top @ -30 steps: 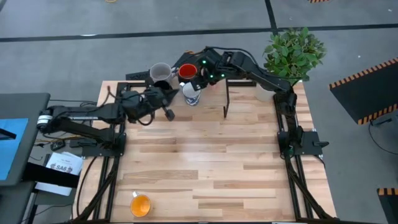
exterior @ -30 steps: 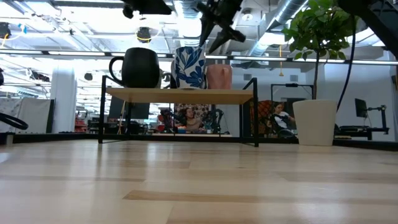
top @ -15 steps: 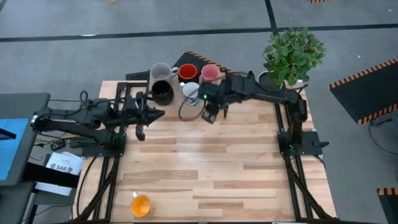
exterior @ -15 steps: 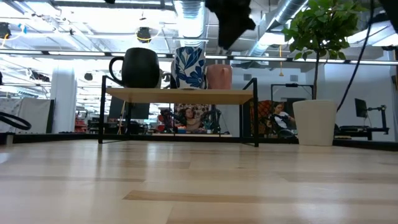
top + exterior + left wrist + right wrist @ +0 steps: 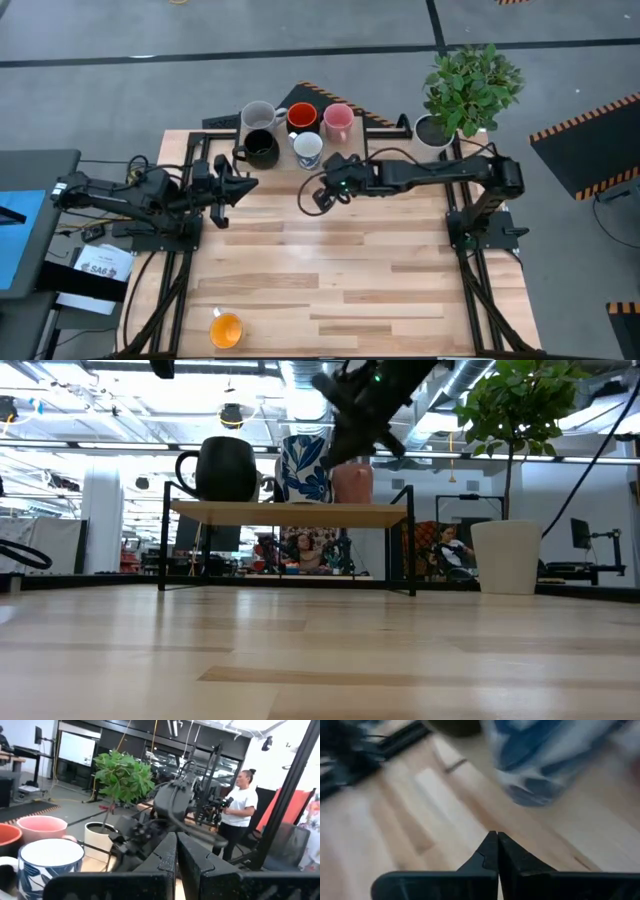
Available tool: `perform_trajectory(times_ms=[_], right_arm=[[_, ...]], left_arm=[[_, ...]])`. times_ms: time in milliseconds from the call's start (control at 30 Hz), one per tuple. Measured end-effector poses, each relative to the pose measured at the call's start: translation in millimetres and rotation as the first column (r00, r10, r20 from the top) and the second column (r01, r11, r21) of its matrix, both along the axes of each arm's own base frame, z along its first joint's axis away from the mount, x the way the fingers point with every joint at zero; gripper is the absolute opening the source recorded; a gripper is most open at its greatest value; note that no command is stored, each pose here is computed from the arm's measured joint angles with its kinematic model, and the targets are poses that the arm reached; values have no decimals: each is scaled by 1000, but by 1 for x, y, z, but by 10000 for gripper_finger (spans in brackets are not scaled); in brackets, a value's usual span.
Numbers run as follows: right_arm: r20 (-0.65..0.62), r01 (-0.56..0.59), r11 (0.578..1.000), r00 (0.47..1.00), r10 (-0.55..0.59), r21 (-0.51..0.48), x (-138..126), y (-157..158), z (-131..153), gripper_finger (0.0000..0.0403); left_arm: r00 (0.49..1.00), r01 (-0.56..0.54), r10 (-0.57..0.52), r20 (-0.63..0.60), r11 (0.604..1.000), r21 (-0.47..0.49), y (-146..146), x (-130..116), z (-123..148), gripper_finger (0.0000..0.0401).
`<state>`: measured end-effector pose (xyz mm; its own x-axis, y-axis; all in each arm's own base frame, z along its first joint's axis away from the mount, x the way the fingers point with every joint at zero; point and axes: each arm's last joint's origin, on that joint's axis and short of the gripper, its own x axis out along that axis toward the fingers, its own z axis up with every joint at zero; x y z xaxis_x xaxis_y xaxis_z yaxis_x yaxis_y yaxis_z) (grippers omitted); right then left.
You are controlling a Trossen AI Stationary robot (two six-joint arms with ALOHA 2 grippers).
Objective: Place coffee mugs
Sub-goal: Put the white and blue cup on the shelf, then put the yellow cup on the shelf
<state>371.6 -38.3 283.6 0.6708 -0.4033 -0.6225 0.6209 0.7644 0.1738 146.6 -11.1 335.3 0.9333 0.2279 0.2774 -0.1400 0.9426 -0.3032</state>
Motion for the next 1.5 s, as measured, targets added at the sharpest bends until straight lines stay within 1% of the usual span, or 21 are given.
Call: perform_trajectory(times_ms=[67, 133, 167, 233, 300, 333, 367, 400, 467, 500, 567, 633, 700, 867, 1000, 1067, 1100, 1200, 1300, 1400, 1500], right_arm=[[2, 62, 998, 998, -62, -25, 3, -4, -8, 26], [12, 81, 996, 997, -80, -31, 8, -7, -12, 35], [-8, 80, 996, 997, -80, -38, 7, -7, -15, 37], [59, 75, 996, 996, -71, -54, 19, -9, -16, 34], [27, 74, 995, 997, -72, -69, 16, -11, -19, 23], [32, 75, 994, 997, -73, -77, 17, -12, -20, 18], [71, 77, 994, 995, -72, -78, 23, -13, -20, 17], [73, 76, 994, 995, -70, -79, 24, -13, -22, 17], [38, 74, 993, 997, -71, -87, 22, -15, -25, 17], [64, 73, 993, 996, -67, -91, 25, -16, -25, 19], [62, 71, 992, 996, -65, -101, 25, -18, -24, 30], [87, 69, 992, 994, -60, -107, 27, -18, -22, 40], [87, 65, 991, 995, -55, -119, 27, -19, -21, 41], [91, 51, 988, 995, -38, -142, 28, -22, -20, 17], [43, 23, 989, 999, -17, -146, 25, -21, -22, 21], [2, -6, 987, 1000, 6, -158, 19, -18, -18, 38], [4, -20, 987, 1000, 21, -158, 16, -15, -12, 48], [-41, -58, 987, 998, 52, -147, -5, -5, 8, 65], [-101, -114, 985, 990, 101, -126, -30, 13, 26, 67], [-115, -148, 985, 984, 139, -82, -55, 36, 44, 67], [-129, -169, 985, 978, 164, -32, -76, 57, 53, 68]], left_arm=[[1000, 15, -15, 5, 1000, -15, 0, 0, 0, 0], [999, 32, -32, 7, 999, -14, -1, 0, 0, 0], [999, 39, -39, 10, 999, -13, -1, 0, 0, 0], [999, 52, -52, 16, 998, -21, -1, 0, 1, 0], [998, 55, -55, 24, 998, -33, -1, -1, 1, 0], [998, 56, -54, 28, 998, -43, 0, -2, 2, 0], [998, 54, -53, 27, 997, -50, 0, -3, 2, 0], [998, 54, -52, 28, 997, -52, 0, -3, 2, 0], [998, 54, -51, 37, 997, -61, 0, -4, 3, 0], [998, 54, -52, 35, 997, -60, 0, -4, 3, 0], [998, 52, -49, 41, 997, -61, 0, -5, 3, 0], [999, 37, -34, 36, 997, -62, 1, -5, 3, 0], [999, 30, -28, 36, 998, -55, 1, -5, 3, 0], [1000, 3, -1, 26, 998, -59, 2, -5, 2, 0], [1000, 1, 0, 26, 998, -59, 2, -5, 2, 0], [1000, 1, 0, 26, 998, -59, 2, -5, 2, 0], [1000, 0, 1, 25, 998, -56, 2, -5, 2, 0], [1000, -1, 1, 6, 999, -35, 1, -4, 1, 0], [996, 12, -16, -89, 999, -41, 1, -3, -1, 0], [974, 90, -103, -202, 993, -70, -1, -6, 4, 6], [917, 209, -245, -314, 967, -142, -6, -5, 11, 30]])
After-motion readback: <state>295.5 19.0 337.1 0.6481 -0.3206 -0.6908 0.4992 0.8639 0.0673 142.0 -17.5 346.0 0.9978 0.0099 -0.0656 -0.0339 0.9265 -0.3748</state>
